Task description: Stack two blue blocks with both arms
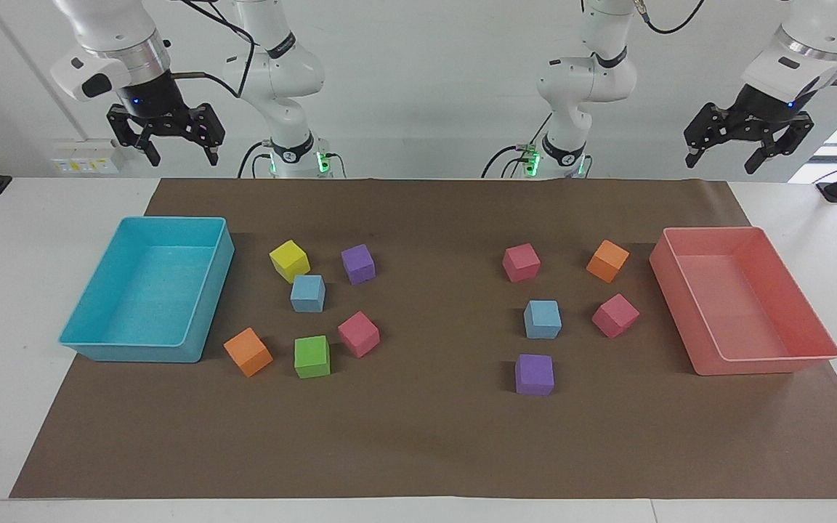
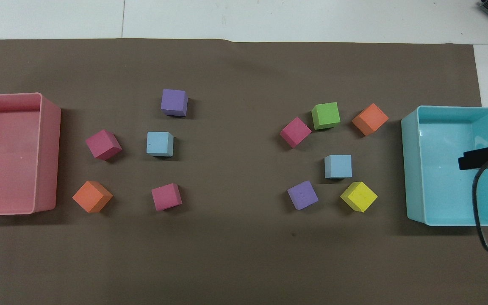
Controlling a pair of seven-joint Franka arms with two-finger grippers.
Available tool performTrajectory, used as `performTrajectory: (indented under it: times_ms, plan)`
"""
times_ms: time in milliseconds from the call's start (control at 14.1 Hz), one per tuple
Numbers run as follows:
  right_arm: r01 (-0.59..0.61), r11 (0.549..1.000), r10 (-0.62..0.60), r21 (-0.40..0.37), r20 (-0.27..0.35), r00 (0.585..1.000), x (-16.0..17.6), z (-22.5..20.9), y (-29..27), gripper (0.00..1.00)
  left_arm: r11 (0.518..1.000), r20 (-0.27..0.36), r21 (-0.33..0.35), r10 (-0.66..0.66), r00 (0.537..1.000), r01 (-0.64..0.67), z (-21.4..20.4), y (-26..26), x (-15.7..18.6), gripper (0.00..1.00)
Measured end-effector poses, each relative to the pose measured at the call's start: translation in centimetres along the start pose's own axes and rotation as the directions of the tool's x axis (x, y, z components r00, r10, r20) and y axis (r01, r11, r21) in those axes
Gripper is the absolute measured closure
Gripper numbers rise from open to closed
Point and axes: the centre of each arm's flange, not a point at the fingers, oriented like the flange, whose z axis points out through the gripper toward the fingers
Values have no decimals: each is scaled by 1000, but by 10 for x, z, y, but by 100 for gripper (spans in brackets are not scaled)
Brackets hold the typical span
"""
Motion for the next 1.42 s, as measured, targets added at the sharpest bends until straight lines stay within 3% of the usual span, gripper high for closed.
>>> performTrajectory:
  times_ms: [711, 853, 1137, 1422]
  plan:
    - [6, 1000, -7, 2, 34, 999, 0, 17, -3, 0, 1000, 0, 0, 0, 1000, 0, 0, 0, 0, 0]
    - [11, 1000, -11, 3, 7, 1000, 5, 26, -5, 0, 1000, 0, 0, 0, 1000, 0, 0, 0, 0, 0]
    - [55, 998, -55, 3, -32, 998, 19, 58, -35, 0, 1000, 3, -1, 0, 1000, 0, 0, 0, 0, 0]
    - [52, 999, -52, -1, -28, 998, 42, 112, -74, 0, 1000, 5, -1, 0, 1000, 0, 0, 0, 0, 0]
